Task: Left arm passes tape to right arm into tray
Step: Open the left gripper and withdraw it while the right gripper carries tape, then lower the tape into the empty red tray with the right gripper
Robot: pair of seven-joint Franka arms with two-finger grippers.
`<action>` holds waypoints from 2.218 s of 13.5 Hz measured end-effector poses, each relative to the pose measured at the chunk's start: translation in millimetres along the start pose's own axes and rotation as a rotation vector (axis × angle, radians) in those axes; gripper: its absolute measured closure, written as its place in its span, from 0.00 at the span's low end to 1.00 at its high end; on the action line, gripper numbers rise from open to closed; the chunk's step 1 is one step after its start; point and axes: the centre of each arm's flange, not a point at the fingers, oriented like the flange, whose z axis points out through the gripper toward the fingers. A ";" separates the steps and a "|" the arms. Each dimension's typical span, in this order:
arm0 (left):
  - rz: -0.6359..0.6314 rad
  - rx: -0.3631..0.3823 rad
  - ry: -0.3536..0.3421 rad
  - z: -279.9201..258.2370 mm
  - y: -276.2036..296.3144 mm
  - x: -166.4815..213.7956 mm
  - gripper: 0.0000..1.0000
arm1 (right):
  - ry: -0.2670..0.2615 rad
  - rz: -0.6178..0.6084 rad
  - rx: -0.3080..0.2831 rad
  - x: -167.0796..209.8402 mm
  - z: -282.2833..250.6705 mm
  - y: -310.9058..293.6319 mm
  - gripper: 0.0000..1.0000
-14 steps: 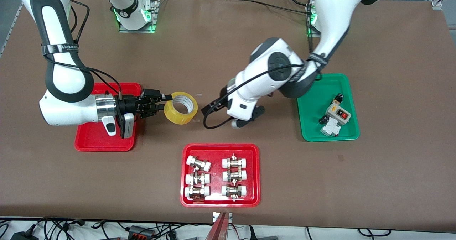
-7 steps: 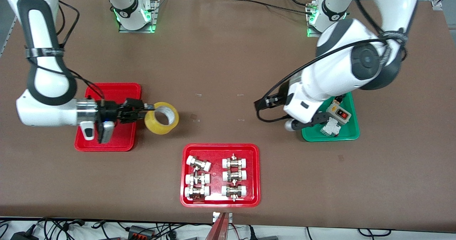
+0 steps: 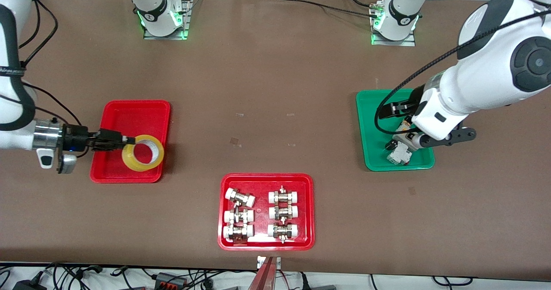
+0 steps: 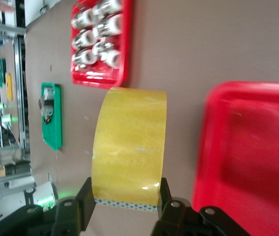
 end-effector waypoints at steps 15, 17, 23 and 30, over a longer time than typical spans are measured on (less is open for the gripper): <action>0.070 0.105 0.078 -10.8 -124.4 -42.4 0.00 | -0.144 0.131 0.123 -64.5 5.7 134.6 0.46; 0.091 0.105 0.086 -14.5 -112.5 -47.2 0.00 | -0.149 0.129 0.132 -67.4 11.5 142.8 0.46; 0.104 0.106 0.099 -20.6 -105.2 -52.2 0.00 | -0.158 0.115 0.153 -71.9 22.4 157.1 0.41; 0.099 0.105 0.096 -19.3 -107.8 -50.6 0.00 | -0.215 0.048 0.039 -57.3 31.7 145.4 0.00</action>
